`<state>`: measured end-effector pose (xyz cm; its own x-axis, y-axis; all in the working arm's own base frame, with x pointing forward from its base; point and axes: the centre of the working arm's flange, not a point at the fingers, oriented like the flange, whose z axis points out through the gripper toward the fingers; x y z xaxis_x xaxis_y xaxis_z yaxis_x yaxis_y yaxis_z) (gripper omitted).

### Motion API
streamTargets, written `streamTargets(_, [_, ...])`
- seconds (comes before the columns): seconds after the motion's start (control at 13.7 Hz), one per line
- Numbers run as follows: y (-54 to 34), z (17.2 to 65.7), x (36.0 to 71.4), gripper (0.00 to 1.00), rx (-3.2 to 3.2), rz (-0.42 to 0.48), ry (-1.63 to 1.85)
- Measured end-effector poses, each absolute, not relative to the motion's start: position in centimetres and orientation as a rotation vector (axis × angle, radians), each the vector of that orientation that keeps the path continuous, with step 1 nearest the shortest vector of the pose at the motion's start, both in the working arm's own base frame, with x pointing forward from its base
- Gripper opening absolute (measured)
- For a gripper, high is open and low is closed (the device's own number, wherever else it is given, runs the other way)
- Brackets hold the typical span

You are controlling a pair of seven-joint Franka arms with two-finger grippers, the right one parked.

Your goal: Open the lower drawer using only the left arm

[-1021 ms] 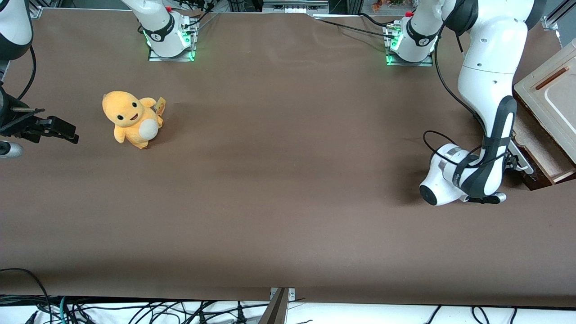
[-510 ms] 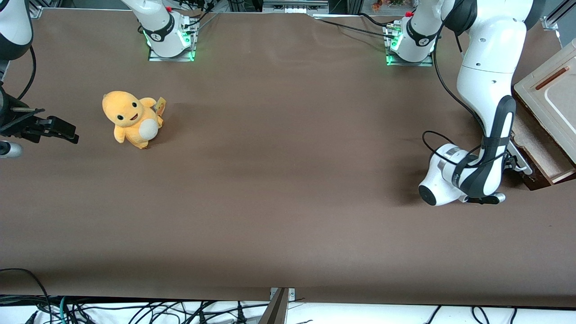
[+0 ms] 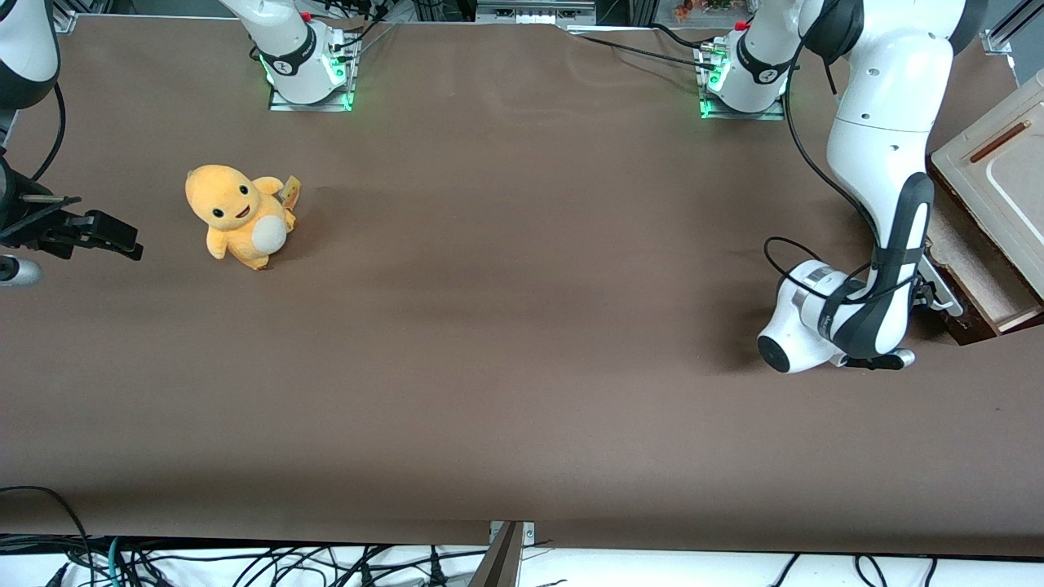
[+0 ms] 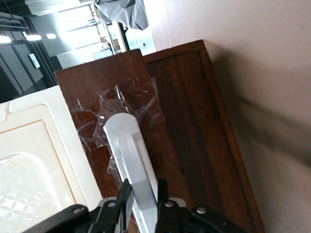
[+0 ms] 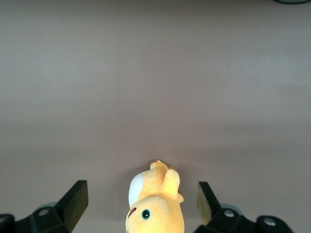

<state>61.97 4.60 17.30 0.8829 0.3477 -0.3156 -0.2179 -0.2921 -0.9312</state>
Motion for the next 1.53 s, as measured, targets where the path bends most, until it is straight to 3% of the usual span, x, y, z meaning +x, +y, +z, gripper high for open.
streamTargets(0.29, [3.8, 17.3, 61.8, 0.24, -1.785, 0.561, -0.095])
streamTargets(0.44, [3.1, 17.1, 61.6, 0.4, -1.805, 0.584, -0.082])
streamTargets(0.88, [0.6, 18.7, 63.3, 1.0, -1.908, 0.592, -0.072])
streamTargets(1.53, [-2.2, 28.4, 68.4, 1.0, -2.53, 0.678, -0.342])
